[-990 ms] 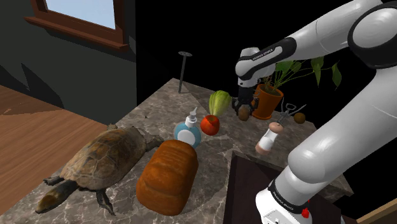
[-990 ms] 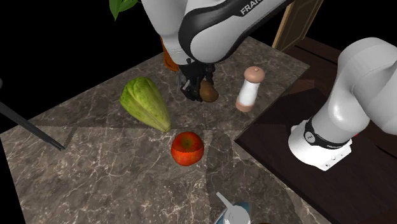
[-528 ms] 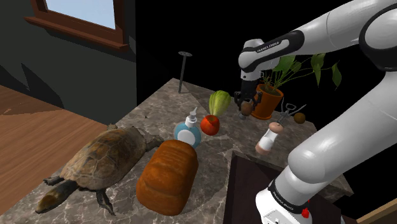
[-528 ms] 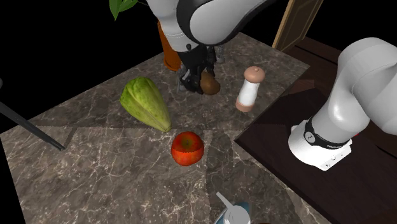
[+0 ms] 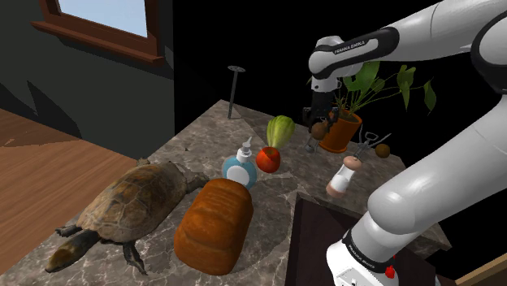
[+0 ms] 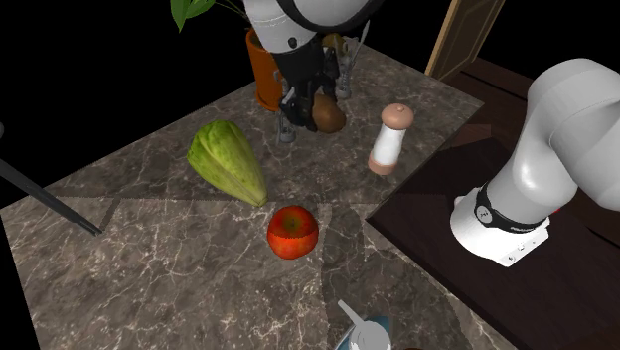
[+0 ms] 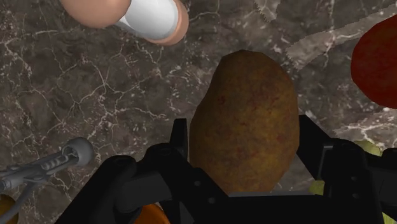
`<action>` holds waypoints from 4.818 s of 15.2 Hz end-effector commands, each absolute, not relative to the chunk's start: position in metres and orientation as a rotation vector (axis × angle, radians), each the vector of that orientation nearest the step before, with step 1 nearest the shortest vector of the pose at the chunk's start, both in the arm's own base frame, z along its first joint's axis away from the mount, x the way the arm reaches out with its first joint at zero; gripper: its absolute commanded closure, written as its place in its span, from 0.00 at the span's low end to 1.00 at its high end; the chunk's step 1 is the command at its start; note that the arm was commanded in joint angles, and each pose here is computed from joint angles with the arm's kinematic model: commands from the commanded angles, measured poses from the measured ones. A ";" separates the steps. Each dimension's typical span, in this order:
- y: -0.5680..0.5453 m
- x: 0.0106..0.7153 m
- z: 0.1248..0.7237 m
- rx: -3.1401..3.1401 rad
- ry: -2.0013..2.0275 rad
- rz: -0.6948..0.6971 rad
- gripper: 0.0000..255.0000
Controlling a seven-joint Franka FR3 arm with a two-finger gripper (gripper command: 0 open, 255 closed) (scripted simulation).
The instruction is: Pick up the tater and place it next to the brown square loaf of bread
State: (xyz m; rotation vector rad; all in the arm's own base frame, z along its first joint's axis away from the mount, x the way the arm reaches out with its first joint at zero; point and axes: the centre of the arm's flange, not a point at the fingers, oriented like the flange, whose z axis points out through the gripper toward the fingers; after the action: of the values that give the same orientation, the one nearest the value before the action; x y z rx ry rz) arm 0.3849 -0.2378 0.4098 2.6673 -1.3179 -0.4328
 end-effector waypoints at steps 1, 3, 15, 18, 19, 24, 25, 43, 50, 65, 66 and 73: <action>-0.237 0.385 0.420 2.667 -1.318 -0.433 1.00; -0.237 0.385 0.431 2.667 -1.318 -0.433 1.00; -0.171 0.378 0.463 2.667 -1.318 -0.433 1.00; -0.132 0.374 0.463 2.667 -1.318 -0.433 1.00; -0.119 0.373 0.463 2.667 -1.318 -0.433 1.00; -0.053 0.366 0.463 2.667 -1.318 -0.433 1.00; -0.040 0.365 0.463 2.667 -1.318 -0.433 1.00; 0.196 0.341 0.463 2.667 -1.318 -0.433 1.00; 0.288 0.332 0.463 2.667 -1.318 -0.433 1.00; 0.430 0.318 0.437 2.667 -1.318 -0.433 1.00; 0.430 0.318 0.432 2.667 -1.318 -0.433 1.00; 0.430 0.318 0.395 2.667 -1.318 -0.433 1.00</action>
State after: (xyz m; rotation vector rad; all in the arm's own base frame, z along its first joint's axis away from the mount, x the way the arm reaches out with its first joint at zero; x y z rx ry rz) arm 0.3188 0.4291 0.3992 2.6665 -1.3179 -0.4338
